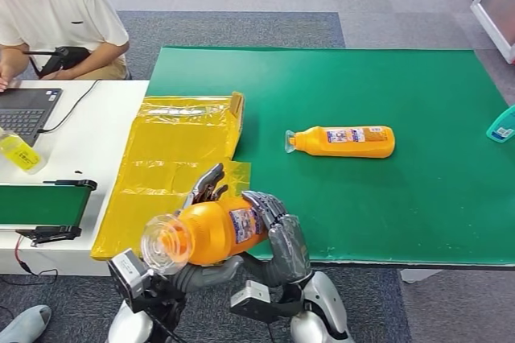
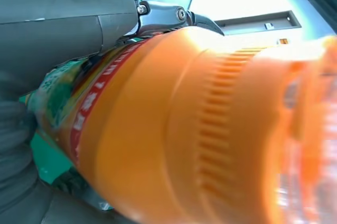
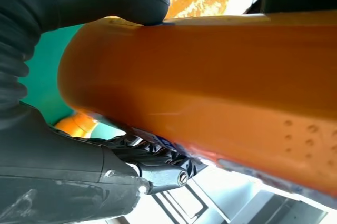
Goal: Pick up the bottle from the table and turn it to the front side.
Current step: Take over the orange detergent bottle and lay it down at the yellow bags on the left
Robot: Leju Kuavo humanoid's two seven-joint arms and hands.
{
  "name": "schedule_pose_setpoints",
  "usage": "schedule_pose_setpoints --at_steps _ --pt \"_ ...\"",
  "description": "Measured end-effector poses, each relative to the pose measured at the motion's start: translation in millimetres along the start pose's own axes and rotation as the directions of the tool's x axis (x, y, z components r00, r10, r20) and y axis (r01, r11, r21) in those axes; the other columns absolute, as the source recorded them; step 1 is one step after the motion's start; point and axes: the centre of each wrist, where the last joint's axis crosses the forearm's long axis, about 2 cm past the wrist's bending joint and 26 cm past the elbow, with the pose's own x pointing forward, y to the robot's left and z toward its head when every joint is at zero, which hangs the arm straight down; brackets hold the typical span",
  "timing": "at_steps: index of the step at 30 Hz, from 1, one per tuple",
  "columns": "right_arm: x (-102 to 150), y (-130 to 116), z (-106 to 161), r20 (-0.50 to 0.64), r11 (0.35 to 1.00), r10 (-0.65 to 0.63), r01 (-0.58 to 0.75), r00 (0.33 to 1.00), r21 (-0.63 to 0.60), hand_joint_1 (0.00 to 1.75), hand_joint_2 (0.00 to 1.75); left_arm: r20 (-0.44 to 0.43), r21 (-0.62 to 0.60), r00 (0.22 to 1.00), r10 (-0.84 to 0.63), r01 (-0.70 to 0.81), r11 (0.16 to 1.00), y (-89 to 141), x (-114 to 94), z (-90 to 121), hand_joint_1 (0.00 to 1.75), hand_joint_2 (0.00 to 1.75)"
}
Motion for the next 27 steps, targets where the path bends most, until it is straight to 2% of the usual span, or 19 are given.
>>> schedule_pose_setpoints --at_steps 1,2,5,6,19,21,23,25,27 --pt "-1 2 1 -0.010 1.000 -0.003 0.003 1.000 0.006 1.75 1.75 0.000 0.000 1.000 -0.007 0.007 1.000 0 0 0 0.00 1.75" --pt "-3 3 2 -0.020 1.000 -0.007 0.007 1.000 0.012 1.75 1.75 0.000 0.000 1.000 -0.013 0.013 1.000 0 0 0 0.28 1.75" --pt "-7 8 6 -0.042 1.000 -0.012 0.013 0.999 0.026 1.75 1.75 -0.003 0.002 1.000 -0.031 0.031 1.000 0 0 0 1.58 1.75" --pt "-8 9 7 -0.046 1.000 -0.011 0.012 0.999 0.029 1.75 1.75 -0.004 0.003 0.999 -0.039 0.039 0.999 0 0 0 1.75 1.75" --pt "-12 14 9 -0.061 0.999 0.001 0.002 0.998 0.045 1.74 1.75 -0.022 0.013 0.996 -0.092 0.092 0.996 0 -3 2 1.75 1.75" --pt "-12 14 10 -0.061 0.999 0.002 0.001 0.998 0.046 1.18 1.75 -0.023 0.014 0.995 -0.092 0.093 0.996 0 -3 2 1.75 1.75" --pt "-12 14 10 -0.063 0.999 0.002 0.001 0.998 0.047 0.31 1.75 -0.024 0.018 0.995 -0.095 0.095 0.995 1 -3 2 1.75 1.75" --pt "-12 14 10 -0.071 0.999 0.000 0.004 0.997 0.052 0.00 1.75 -0.028 0.032 0.992 -0.122 0.123 0.992 2 -3 2 1.75 1.75" --pt "-12 15 11 -0.089 0.998 -0.009 0.014 0.996 0.063 0.00 1.75 -0.042 0.054 0.979 -0.198 0.200 0.978 4 -3 3 1.75 1.75"
